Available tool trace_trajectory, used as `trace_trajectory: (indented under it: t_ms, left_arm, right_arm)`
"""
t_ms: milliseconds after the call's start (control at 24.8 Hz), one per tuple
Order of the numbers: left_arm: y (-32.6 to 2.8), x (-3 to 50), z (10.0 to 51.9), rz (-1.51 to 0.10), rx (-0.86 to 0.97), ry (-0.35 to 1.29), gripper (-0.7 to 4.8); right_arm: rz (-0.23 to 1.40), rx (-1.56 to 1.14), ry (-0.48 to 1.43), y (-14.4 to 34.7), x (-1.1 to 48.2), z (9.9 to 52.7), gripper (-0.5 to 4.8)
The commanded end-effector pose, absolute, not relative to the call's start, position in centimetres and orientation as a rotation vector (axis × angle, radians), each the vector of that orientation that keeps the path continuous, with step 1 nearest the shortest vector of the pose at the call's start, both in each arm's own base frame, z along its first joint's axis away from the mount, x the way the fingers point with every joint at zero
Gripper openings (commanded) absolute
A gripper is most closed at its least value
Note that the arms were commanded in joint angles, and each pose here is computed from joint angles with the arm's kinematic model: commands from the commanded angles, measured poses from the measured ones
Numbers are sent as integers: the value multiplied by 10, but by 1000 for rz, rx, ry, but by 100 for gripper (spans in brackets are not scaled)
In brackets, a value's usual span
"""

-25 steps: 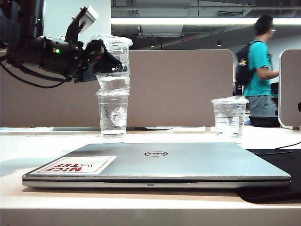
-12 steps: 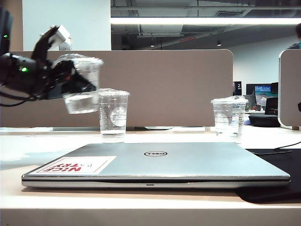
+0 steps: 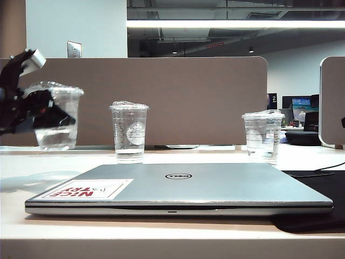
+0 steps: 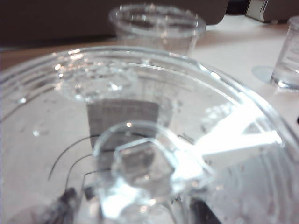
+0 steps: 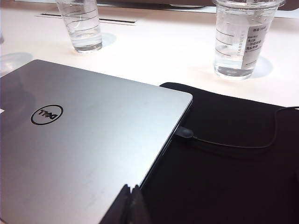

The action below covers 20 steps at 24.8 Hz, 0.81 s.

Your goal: Pick up the coffee cup on the middle and place it on the left side of the laptop.

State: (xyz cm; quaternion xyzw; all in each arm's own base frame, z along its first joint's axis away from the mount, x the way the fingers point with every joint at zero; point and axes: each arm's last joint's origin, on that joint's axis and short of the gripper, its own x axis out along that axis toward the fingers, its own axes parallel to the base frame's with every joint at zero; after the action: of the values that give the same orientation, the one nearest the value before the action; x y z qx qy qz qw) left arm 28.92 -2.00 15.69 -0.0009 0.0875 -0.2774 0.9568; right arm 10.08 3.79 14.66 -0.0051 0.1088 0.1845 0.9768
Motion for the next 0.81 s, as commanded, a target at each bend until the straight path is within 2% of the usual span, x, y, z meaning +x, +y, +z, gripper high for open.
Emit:
trace_trajectory:
  t_ms: [40, 444, 807]
  left_arm:
    - [-21, 283, 154, -586, -3, 164, 291]
    - [-18, 249, 128, -584, -42, 197, 292]
    - [-18, 249, 109, -596, -83, 208, 311]
  right_arm:
    - [371, -8, 204, 38, 101, 147, -5]
    - [372, -8, 204, 38, 101, 147, -5]
    - [372, -8, 204, 38, 101, 147, -5]
